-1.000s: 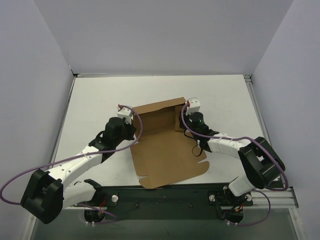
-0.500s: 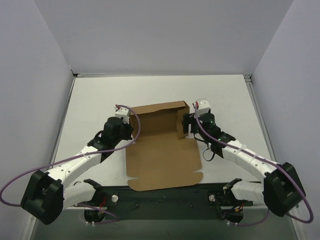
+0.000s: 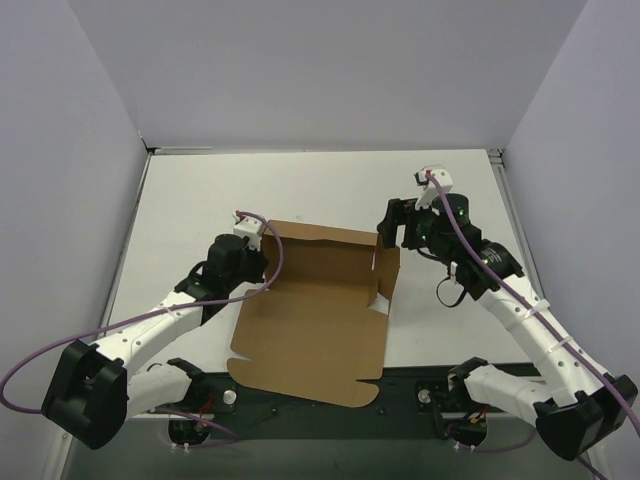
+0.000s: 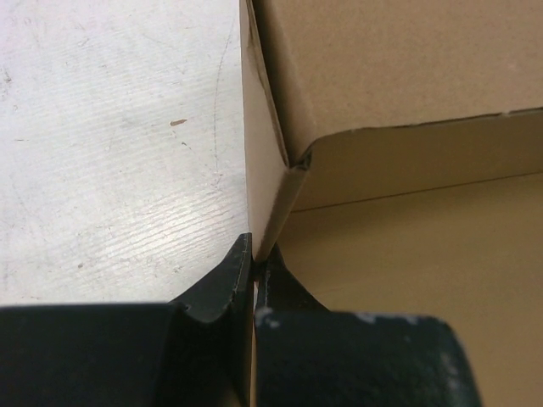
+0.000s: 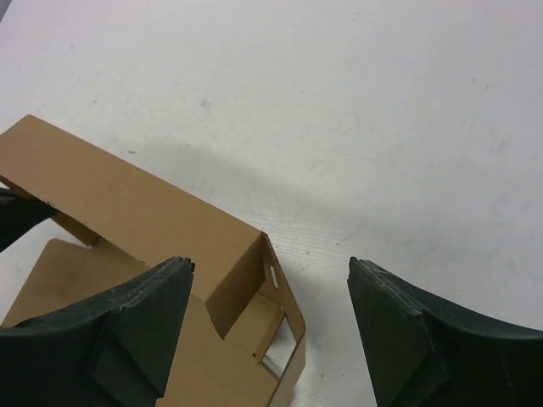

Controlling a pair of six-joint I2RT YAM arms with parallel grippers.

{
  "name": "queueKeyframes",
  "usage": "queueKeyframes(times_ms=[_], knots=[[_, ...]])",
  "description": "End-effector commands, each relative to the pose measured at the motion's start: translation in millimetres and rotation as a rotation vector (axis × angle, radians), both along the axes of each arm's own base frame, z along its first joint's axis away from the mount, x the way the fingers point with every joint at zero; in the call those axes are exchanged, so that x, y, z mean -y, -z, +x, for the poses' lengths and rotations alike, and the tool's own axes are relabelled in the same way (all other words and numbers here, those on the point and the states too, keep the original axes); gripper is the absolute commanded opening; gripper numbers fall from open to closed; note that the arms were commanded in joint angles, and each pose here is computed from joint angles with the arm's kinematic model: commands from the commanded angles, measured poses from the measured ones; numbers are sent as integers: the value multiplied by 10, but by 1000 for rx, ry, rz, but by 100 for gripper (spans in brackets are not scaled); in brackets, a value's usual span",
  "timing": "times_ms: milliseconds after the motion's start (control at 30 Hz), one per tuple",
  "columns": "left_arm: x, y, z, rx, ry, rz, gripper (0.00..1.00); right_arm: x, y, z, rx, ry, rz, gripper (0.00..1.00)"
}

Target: Fold the paper box

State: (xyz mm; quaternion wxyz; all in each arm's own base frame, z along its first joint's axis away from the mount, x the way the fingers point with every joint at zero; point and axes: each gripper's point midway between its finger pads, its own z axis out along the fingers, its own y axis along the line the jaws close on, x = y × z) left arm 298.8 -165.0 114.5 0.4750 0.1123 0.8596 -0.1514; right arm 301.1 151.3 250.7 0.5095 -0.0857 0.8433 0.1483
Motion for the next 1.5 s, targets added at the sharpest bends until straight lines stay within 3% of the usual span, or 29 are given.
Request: queueKeyframes(times_ms=[0,533,800,1467], knots=[[57,-250,91,90,8,-47,0,-120,168,-166,-155,-51,38,74],[-1,-84,56,135,-16,1,0,-42,747,-112,-287,46,49,70],[-42,-37,38,143,-34,16,0,-132,438,-112,-230,7,136,75],[-7,-31,1,151,-24,34,0,-329,401,57,-251,-7,345,74]])
